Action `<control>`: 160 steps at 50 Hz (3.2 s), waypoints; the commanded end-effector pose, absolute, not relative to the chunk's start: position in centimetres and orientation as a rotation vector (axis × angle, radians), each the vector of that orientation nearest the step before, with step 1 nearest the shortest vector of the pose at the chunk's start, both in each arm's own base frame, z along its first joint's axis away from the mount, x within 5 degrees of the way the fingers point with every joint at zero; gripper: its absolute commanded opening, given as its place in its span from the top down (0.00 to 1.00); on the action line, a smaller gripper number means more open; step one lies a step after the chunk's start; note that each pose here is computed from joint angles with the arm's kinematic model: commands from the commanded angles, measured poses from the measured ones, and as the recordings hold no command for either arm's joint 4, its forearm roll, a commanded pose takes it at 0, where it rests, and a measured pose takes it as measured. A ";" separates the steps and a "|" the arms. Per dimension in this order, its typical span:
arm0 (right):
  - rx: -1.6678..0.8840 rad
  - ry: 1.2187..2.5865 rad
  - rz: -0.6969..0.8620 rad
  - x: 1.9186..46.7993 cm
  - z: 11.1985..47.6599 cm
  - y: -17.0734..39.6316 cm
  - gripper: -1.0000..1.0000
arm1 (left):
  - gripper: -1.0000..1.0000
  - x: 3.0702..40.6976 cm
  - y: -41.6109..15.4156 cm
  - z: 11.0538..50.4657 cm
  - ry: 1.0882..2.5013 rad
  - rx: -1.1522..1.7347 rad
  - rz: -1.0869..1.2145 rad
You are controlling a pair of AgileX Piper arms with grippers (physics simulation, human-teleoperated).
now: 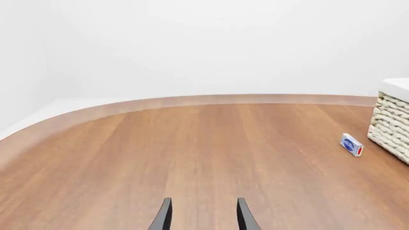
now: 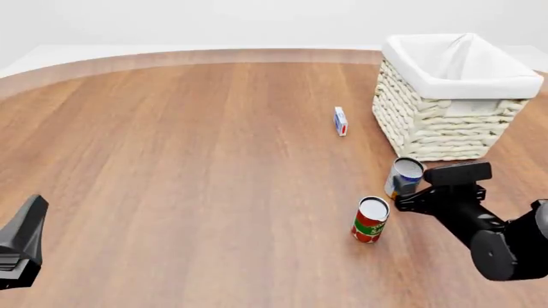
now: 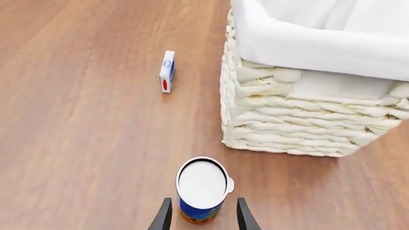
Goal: Pick up the alphabet soup and the cream cheese box, and put them in the basket.
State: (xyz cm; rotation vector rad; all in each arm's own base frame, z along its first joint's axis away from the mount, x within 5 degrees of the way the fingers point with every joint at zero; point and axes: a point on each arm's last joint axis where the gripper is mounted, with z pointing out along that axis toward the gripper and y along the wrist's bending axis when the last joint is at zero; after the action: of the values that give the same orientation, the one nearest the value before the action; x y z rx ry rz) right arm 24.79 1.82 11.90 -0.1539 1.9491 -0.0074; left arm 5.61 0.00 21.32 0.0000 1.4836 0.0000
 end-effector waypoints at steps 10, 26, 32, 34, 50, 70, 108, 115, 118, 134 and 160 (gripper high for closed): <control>-0.159 1.978 -0.009 25.7 10.5 1.9 0.00 | 0.00 5.6 0.0 21.3 1.484 0.000 0.000; -0.152 2.007 -0.013 26.2 9.2 1.7 0.00 | 0.00 5.6 0.0 21.3 1.484 0.000 0.000; -0.152 2.014 -0.012 26.5 8.8 1.8 0.00 | 0.00 5.6 0.0 21.3 1.484 0.000 0.000; -0.153 2.014 -0.012 26.6 8.8 1.8 0.00 | 0.00 5.6 0.0 21.3 1.484 0.000 0.000; -0.161 2.028 -0.011 26.9 8.0 1.9 0.00 | 0.00 5.6 0.0 21.3 1.484 0.000 0.000; -0.154 1.990 -0.023 26.2 9.5 1.6 1.00 | 0.00 5.6 0.0 21.3 1.484 0.000 0.000; -0.142 1.861 -0.034 22.0 16.7 1.1 1.00 | 0.00 5.6 0.0 21.3 1.484 0.000 0.000; -0.183 1.816 -0.039 21.0 18.7 1.5 1.00 | 0.00 5.6 0.0 21.3 1.484 0.000 0.000; -0.176 1.799 -0.041 20.7 19.5 1.4 1.00 | 0.00 5.6 0.0 21.3 1.484 0.000 0.000; -0.172 1.747 -0.057 19.8 23.3 1.2 1.00 | 0.00 5.6 0.0 21.3 1.484 0.000 0.000; -0.220 1.659 -0.119 18.5 30.6 1.0 1.00 | 0.00 5.6 0.0 21.3 1.484 0.000 0.000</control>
State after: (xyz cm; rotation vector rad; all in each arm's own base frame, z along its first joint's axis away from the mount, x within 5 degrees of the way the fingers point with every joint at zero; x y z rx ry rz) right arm 19.06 1.04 27.58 -0.2248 1.7022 -0.1138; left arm 5.61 0.00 21.32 0.0000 1.4836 0.0000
